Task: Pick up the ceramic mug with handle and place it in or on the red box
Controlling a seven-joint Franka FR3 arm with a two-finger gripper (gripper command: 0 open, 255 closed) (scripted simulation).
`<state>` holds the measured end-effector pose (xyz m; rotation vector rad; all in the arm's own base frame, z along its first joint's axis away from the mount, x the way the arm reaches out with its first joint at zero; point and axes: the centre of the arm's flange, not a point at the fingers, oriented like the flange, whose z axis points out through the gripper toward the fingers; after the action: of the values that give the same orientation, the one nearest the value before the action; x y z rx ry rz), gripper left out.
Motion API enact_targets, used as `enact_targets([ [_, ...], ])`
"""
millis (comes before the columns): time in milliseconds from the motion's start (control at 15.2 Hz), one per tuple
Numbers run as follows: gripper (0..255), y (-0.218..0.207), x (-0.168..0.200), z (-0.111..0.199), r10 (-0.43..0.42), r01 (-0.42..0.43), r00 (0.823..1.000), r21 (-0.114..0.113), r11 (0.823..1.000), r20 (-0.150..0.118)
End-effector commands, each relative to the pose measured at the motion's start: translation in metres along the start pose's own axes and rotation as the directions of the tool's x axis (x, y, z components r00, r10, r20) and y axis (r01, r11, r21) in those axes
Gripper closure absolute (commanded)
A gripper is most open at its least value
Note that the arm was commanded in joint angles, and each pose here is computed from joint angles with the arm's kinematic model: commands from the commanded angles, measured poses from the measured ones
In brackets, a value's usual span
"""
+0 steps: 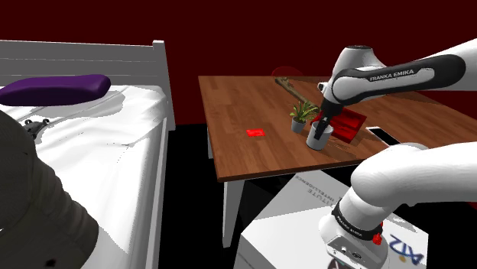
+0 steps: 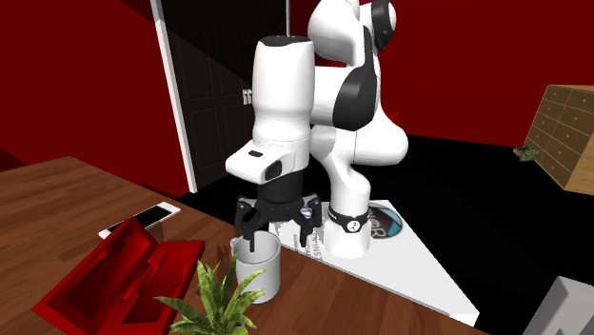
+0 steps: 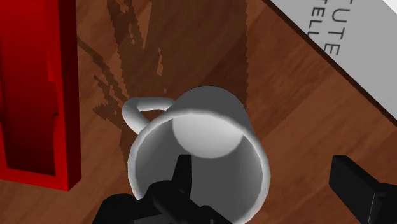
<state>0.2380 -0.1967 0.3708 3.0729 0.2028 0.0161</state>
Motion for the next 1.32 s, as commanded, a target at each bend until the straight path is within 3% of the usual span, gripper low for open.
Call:
enact_targets([
  [0, 0, 0.000, 0.000, 0.010, 0.000, 0.000, 1.000, 0.000, 1.000, -0.001],
  [132, 0, 0.000, 0.000, 0.023, 0.000, 0.000, 1.000, 0.000, 1.000, -0.001],
  [660, 0, 0.000, 0.000, 0.023, 0.000, 0.000, 1.000, 0.000, 1.000, -0.001],
  [726, 255, 0.000, 0.000, 0.023, 0.000, 0.000, 1.000, 0.000, 1.000, -0.001],
  [1254, 255, 0.000, 0.000, 0.023, 0.000, 0.000, 1.000, 0.000, 1.000, -0.001],
])
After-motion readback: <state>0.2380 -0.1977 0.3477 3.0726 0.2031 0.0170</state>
